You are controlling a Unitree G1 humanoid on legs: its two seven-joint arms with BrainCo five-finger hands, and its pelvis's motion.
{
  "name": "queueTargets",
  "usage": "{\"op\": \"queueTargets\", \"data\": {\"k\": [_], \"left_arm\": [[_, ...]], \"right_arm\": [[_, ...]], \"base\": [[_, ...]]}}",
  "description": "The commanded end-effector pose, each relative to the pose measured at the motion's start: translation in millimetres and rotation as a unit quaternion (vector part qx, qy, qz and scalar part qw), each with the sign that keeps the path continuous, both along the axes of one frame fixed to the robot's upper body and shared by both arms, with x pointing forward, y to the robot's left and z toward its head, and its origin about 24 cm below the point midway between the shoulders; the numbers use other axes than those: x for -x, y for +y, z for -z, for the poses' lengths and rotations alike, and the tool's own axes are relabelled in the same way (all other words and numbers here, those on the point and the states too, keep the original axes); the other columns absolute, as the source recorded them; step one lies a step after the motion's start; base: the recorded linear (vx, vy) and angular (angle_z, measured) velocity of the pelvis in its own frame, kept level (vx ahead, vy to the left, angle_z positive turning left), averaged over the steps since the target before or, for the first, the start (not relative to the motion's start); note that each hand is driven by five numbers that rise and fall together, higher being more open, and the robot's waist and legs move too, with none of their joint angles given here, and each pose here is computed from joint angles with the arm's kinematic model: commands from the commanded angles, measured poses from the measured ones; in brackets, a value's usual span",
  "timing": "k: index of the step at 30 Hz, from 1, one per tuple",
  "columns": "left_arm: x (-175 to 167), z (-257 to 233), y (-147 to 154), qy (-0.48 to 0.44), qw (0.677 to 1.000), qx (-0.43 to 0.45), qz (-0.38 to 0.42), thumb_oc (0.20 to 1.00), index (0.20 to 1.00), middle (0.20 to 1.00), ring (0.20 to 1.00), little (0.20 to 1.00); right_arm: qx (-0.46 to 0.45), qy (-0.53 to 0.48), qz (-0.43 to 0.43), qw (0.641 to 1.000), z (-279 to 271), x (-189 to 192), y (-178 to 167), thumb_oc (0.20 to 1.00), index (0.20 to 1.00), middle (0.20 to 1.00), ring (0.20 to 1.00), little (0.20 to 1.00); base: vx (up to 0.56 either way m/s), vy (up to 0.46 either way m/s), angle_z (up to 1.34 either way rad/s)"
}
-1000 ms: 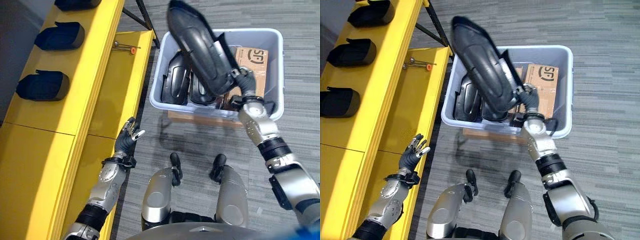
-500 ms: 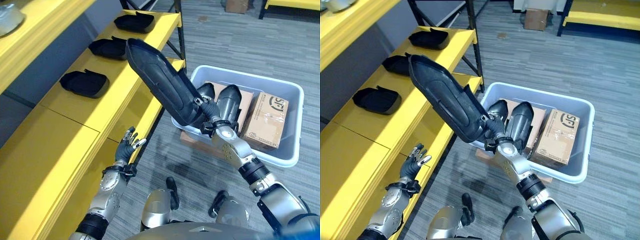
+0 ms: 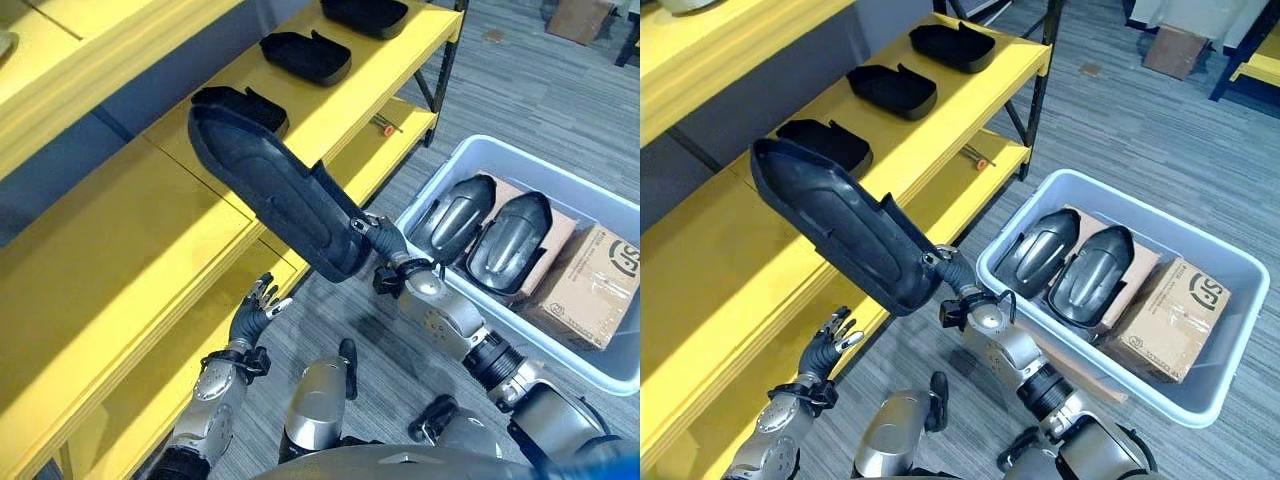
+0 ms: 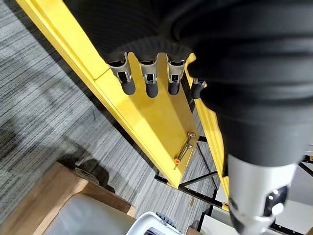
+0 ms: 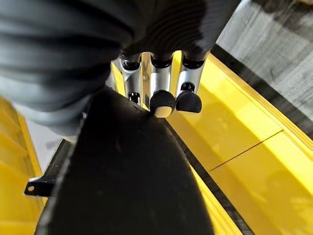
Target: Move parts from the plastic box to the shelf.
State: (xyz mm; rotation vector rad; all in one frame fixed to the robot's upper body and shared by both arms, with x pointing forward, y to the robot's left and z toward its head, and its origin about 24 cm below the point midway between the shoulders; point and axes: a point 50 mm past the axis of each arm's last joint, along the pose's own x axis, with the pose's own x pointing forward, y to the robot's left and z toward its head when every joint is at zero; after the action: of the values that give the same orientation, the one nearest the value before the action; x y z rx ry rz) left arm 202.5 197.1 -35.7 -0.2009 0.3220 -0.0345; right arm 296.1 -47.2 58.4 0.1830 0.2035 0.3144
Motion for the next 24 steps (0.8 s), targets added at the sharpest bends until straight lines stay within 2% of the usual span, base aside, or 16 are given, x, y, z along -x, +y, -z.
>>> {"op": "queueTargets", "data": {"k": [1, 5, 7, 12, 18, 20, 24], "left_arm": [[1, -11, -9, -0.039, 0.997, -0.037, 0.057, 1.000, 1.000, 1.000, 1.000, 1.000], [-6, -16, -12, -0.044, 0.997, -0.025, 0.063, 1.000, 1.000, 1.000, 1.000, 1.000], [-15, -22, -23, -0.053, 0.995, -0.023, 0.077, 1.000, 1.000, 1.000, 1.000, 1.000], [-15, -22, -37, -0.057, 0.993, -0.021, 0.105, 1.000, 1.000, 1.000, 1.000, 1.000], [-9, -20, -37, -0.053, 0.991, -0.019, 0.122, 1.000, 1.000, 1.000, 1.000, 1.000], [-10, -22, -38, -0.054, 0.988, -0.015, 0.143, 1.000, 1.000, 1.000, 1.000, 1.000], [-14, -24, -42, -0.051, 0.983, -0.018, 0.173, 1.000, 1.000, 1.000, 1.000, 1.000]], "right_arm": [[-0.062, -0.062, -0.027, 0.996, -32, 4, 26, 0.200, 0.200, 0.200, 0.200, 0.200], [-0.062, -0.053, -0.029, 0.996, -27, 6, 23, 0.200, 0.200, 0.200, 0.200, 0.200], [-0.055, -0.059, -0.020, 0.997, -24, 3, 16, 0.200, 0.200, 0.200, 0.200, 0.200], [-0.056, -0.060, 0.007, 0.997, -13, 5, -2, 0.200, 0.200, 0.200, 0.200, 0.200], [-0.046, -0.049, 0.005, 0.998, -2, 10, -5, 0.200, 0.200, 0.200, 0.200, 0.200], [-0.050, -0.046, 0.032, 0.997, -1, 11, -10, 0.200, 0.200, 0.200, 0.200, 0.200], [-0.045, -0.056, 0.055, 0.996, -4, 8, -13, 0.200, 0.200, 0.200, 0.200, 0.200]], "base": [[0.07, 0.115, 0.12], [0.00, -0.011, 0.20], [-0.01, -0.172, 0.34], [0.01, -0.169, 1.19], [0.11, -0.093, 0.22], [0.09, -0.142, 0.20], [0.00, -0.023, 1.02]]}}
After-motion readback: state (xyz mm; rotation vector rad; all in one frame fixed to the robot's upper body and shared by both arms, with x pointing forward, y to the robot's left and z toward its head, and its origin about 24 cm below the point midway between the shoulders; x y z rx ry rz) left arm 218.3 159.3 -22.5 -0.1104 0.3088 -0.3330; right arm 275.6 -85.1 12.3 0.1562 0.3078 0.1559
